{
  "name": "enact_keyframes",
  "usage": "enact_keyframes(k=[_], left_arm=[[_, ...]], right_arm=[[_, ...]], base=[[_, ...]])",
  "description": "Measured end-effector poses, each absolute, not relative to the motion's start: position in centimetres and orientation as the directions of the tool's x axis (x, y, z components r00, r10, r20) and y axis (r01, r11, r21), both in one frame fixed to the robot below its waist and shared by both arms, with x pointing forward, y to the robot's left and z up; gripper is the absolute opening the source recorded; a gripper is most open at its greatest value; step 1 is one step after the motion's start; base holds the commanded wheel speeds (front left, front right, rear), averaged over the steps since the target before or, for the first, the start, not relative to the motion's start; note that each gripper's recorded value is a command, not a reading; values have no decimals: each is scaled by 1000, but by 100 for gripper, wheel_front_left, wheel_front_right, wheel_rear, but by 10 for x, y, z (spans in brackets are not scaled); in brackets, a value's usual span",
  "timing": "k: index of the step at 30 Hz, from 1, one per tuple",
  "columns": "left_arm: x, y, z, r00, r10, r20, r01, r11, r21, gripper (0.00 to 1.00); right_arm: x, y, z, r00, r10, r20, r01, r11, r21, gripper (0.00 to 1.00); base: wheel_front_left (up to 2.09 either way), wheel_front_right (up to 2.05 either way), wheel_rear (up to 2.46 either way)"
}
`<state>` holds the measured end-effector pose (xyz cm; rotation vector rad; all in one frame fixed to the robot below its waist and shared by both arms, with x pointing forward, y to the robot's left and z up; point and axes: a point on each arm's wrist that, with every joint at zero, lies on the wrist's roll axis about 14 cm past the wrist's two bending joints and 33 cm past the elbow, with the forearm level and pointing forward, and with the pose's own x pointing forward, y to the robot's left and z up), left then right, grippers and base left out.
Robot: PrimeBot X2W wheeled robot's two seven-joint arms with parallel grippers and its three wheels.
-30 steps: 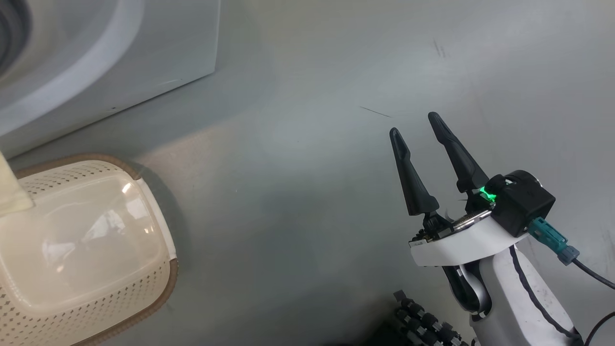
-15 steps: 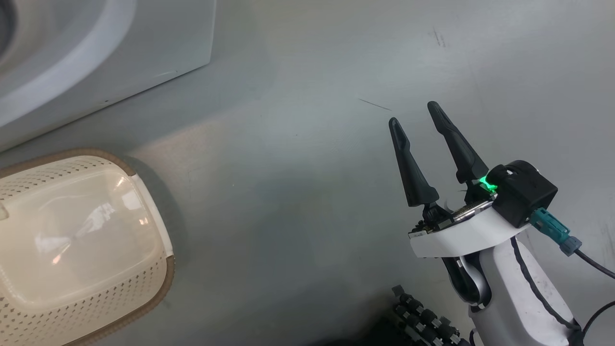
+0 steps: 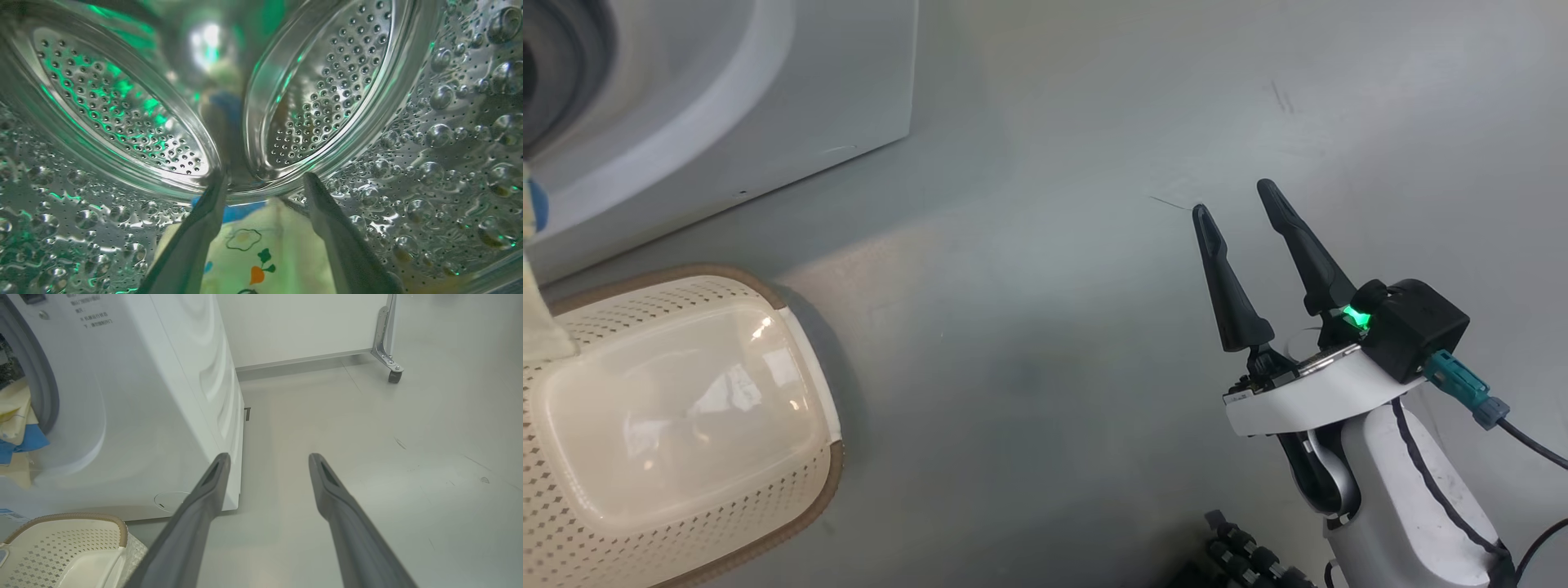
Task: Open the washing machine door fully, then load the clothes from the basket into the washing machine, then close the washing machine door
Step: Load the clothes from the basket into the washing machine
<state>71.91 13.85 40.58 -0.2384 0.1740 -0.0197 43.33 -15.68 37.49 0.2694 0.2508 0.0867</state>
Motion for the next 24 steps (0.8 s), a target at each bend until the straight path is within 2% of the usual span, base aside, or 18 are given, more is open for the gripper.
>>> enact_keyframes(k=[13, 24], left_arm=[[651, 148, 408, 996, -4, -92, -18, 971, -238, 100], [570, 143, 401, 987, -18, -159, -22, 969, -248, 100]], right_arm=[[435, -163, 407, 983, 102, -155, -57, 962, 268, 100], [425, -156, 429, 987, 121, -108, -88, 959, 270, 100]], base=[[0, 0, 0], [0, 0, 0]])
